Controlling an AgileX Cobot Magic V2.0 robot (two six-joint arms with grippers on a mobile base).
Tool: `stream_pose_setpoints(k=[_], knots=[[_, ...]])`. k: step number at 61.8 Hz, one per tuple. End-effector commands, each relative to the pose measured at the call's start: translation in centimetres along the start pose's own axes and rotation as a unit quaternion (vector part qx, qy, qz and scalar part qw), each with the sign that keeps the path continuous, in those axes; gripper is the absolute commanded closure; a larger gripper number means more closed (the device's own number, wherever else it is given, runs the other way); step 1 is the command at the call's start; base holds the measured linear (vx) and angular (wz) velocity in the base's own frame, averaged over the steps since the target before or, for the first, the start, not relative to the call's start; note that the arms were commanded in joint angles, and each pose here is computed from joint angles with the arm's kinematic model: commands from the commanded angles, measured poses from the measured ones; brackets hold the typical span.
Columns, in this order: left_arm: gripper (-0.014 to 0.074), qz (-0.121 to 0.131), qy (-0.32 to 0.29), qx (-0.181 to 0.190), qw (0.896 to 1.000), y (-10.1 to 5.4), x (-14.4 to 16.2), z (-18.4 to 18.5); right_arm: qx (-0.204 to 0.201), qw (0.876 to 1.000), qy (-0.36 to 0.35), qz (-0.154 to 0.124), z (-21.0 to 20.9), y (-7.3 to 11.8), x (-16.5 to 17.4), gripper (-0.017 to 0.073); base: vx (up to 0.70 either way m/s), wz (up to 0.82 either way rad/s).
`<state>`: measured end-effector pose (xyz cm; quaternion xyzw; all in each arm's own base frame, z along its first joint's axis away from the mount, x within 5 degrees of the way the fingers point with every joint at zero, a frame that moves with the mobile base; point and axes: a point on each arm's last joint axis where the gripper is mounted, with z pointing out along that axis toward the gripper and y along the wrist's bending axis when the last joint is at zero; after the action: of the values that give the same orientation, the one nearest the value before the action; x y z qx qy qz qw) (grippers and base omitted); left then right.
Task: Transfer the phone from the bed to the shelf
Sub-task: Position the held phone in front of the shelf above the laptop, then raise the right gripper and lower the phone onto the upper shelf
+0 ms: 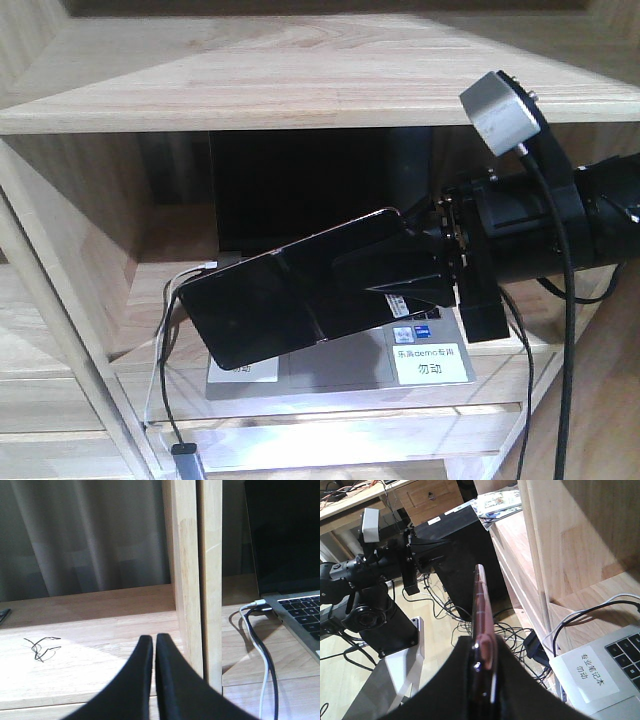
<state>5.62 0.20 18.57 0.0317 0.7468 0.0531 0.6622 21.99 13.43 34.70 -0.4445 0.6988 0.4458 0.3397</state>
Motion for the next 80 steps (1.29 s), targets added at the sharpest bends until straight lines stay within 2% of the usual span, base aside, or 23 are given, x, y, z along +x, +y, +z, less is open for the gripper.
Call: stream_pose_setpoints(k=[1,8,25,33,37,46,54,64,72,80], knots=[[0.0592,-0.007,-0.053,-0.005,0.999,0.2,-1.4,-0.3,-0.043,0.998,-0.051,-0.011,-1.0,1.9,-2.1,0.0561,0.0,0.0],[0.0592,-0.007,-0.053,-0.005,0.999,0.2,-1.4,-0.3,-0.04,0.997,-0.07,-0.02,-1.5,2.5,-3.4,0.0561,0.0,0.0],[0.0592,-0.007,-0.053,-0.005,0.999,0.2,-1.4,-0.3,0.012,0.985,-0.131,-0.112,-4.2,5.1,-8.2,0.0561,0.0,0.0],[0.0592,-0.007,-0.053,-0.005,0.999,0.2,-1.4,-0.3,0.063,0.976,-0.175,-0.115,-5.6,5.8,-10.4,0.0561,0.0,0.0],[0.0592,-0.007,-0.053,-0.005,0.999,0.2,-1.4,-0.3,0.09,0.97,-0.198,-0.112,-6.2,5.9,-11.3,0.0561,0.0,0.0],[0.0592,-0.007,-0.053,-0.005,0.999,0.2,-1.4,-0.3,0.133,0.955,-0.235,-0.125,-7.1,5.7,-13.2,0.0561,0.0,0.0],[0.0592,-0.007,-0.053,-0.005,0.999,0.2,-1.4,-0.3,0.131,0.952,-0.245,-0.131,-7.2,5.0,-14.6,0.0561,0.0,0.0],[0.0592,-0.007,-0.053,-0.005,0.999,0.2,-1.4,-0.3,0.109,0.948,-0.272,-0.126,-6.8,3.8,-16.6,0.0561,0.0,0.0],[0.0592,-0.007,-0.053,-0.005,0.999,0.2,-1.4,-0.3,0.085,0.946,-0.284,-0.129,-5.1,3.1,-18.2,0.0561,0.0,0.0],[0.0592,-0.007,-0.053,-0.005,0.999,0.2,-1.4,-0.3,0.08,0.947,-0.285,-0.128,-2.3,2.1,-19.4,0.0561,0.0,0.0]])
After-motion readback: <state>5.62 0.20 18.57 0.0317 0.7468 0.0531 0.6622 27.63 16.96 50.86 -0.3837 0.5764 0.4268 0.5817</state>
